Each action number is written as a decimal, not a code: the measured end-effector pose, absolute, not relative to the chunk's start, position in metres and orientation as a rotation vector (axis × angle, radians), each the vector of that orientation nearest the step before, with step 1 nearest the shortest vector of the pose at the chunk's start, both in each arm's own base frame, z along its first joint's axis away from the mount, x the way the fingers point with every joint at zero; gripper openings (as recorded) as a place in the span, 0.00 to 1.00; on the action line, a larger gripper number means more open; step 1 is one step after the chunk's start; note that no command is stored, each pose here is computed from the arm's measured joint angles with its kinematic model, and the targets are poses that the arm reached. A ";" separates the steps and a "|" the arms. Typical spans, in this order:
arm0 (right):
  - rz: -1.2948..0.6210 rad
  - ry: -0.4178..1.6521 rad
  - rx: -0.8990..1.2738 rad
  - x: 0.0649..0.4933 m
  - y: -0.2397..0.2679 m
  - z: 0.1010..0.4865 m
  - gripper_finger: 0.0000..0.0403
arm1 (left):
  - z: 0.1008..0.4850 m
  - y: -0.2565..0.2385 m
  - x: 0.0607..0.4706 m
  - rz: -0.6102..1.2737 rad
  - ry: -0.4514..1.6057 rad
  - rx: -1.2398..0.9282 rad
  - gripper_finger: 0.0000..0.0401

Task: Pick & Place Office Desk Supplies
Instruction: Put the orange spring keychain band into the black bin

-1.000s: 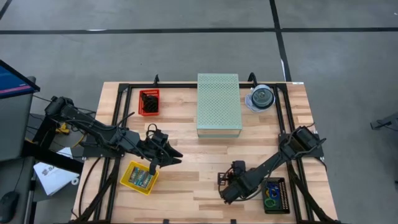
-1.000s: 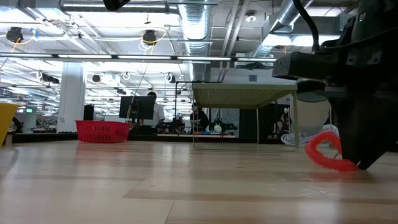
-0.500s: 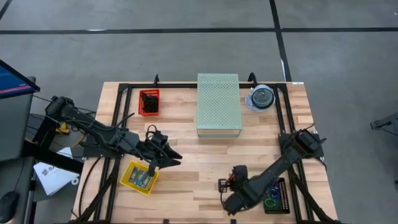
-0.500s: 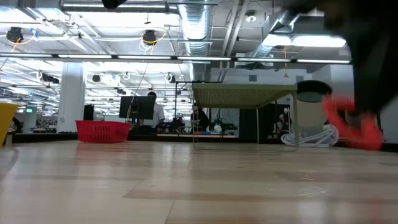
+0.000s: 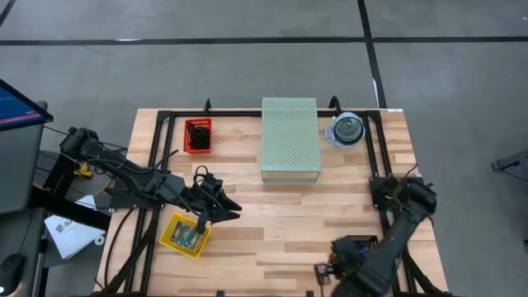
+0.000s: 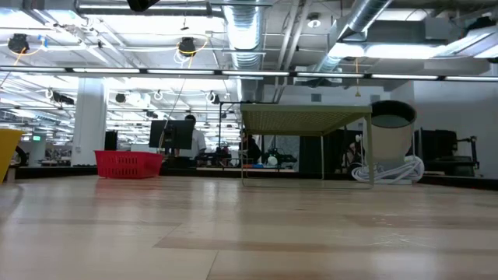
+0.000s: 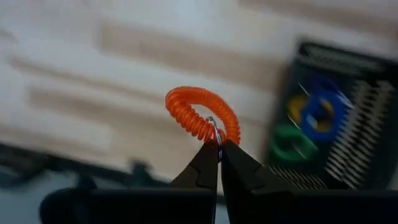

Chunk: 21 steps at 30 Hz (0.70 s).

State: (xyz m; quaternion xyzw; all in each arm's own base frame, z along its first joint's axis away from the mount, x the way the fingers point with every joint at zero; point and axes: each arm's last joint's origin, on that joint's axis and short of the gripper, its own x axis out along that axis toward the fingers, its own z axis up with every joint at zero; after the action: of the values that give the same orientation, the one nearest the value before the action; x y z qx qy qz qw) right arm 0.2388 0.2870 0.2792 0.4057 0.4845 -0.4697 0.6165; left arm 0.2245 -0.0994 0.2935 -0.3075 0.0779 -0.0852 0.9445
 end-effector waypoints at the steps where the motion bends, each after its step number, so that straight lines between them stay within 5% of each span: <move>1: -1.079 1.157 0.929 0.233 0.291 0.279 0.00 | 0.293 -0.099 0.225 -0.174 0.159 -0.626 0.34; 12: -1.094 1.428 0.802 0.183 0.319 0.265 0.02 | 0.293 -0.099 0.224 -0.172 0.162 -0.617 0.34; 21: -1.205 1.519 0.665 0.154 0.321 0.236 0.15 | 0.292 -0.099 0.224 -0.161 0.171 -0.616 0.34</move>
State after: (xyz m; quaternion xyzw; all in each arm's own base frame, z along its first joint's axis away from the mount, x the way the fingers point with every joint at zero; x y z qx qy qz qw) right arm 0.1539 0.3210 0.2355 0.2774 0.6332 -0.5026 0.5192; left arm 0.2244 -0.0991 0.2919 -0.3025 0.0839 -0.0790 0.9462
